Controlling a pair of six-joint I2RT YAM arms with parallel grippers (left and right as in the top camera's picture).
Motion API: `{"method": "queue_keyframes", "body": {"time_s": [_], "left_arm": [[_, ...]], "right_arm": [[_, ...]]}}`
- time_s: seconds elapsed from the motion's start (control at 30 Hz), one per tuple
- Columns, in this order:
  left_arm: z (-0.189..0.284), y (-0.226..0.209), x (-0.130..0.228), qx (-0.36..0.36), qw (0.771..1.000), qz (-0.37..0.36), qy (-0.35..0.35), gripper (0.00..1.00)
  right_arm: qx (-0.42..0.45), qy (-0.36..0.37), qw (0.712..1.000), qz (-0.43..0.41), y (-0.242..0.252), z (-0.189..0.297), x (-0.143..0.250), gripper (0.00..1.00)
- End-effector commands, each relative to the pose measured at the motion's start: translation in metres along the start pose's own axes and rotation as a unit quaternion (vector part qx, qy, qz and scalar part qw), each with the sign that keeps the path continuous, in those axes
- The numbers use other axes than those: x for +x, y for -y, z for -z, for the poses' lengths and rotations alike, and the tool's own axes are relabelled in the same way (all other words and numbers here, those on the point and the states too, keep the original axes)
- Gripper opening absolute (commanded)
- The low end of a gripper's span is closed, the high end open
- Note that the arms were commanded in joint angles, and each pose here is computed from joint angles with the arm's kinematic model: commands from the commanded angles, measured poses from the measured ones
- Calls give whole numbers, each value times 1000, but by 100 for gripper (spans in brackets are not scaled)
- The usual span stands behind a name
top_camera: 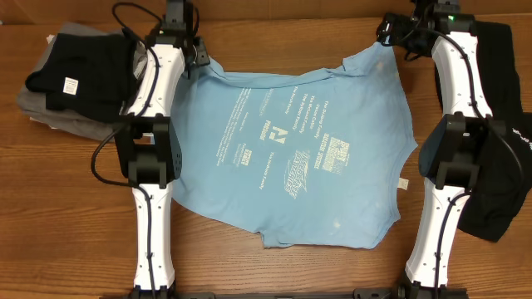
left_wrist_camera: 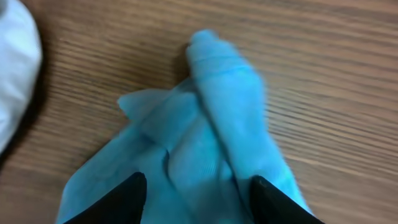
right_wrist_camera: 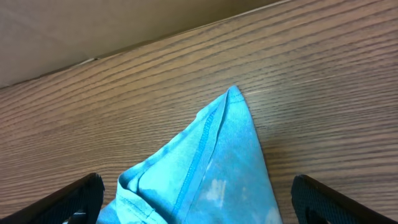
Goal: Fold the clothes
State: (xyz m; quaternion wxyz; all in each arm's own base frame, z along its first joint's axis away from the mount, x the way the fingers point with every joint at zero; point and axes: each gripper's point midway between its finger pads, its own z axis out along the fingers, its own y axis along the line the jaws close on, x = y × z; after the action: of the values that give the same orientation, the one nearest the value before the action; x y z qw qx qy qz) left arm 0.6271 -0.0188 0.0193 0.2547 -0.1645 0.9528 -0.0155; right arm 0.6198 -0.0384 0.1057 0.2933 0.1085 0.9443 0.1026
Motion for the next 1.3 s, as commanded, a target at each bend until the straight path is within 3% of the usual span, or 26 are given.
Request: {"method": "queue_keyframes", "body": {"time_s": [0.0,0.3,0.9,1.27], "left_arm": [[-13,-28,-5,-20,999,34,5,55],[-16,-55,-21,-24,997,67,22,48],[-12,-38,-33,-1,997,62,46,9],[26,-16,-81,36,992,55,112,4]], "right_arm": [[-6,6,1000,3,-5,4,-4,100],[-8,15,1000,4,-5,3,-8,100],[-8,17,1000,5,-5,2,-10,100],[-8,18,1000,5,-6,2,-10,100]]}}
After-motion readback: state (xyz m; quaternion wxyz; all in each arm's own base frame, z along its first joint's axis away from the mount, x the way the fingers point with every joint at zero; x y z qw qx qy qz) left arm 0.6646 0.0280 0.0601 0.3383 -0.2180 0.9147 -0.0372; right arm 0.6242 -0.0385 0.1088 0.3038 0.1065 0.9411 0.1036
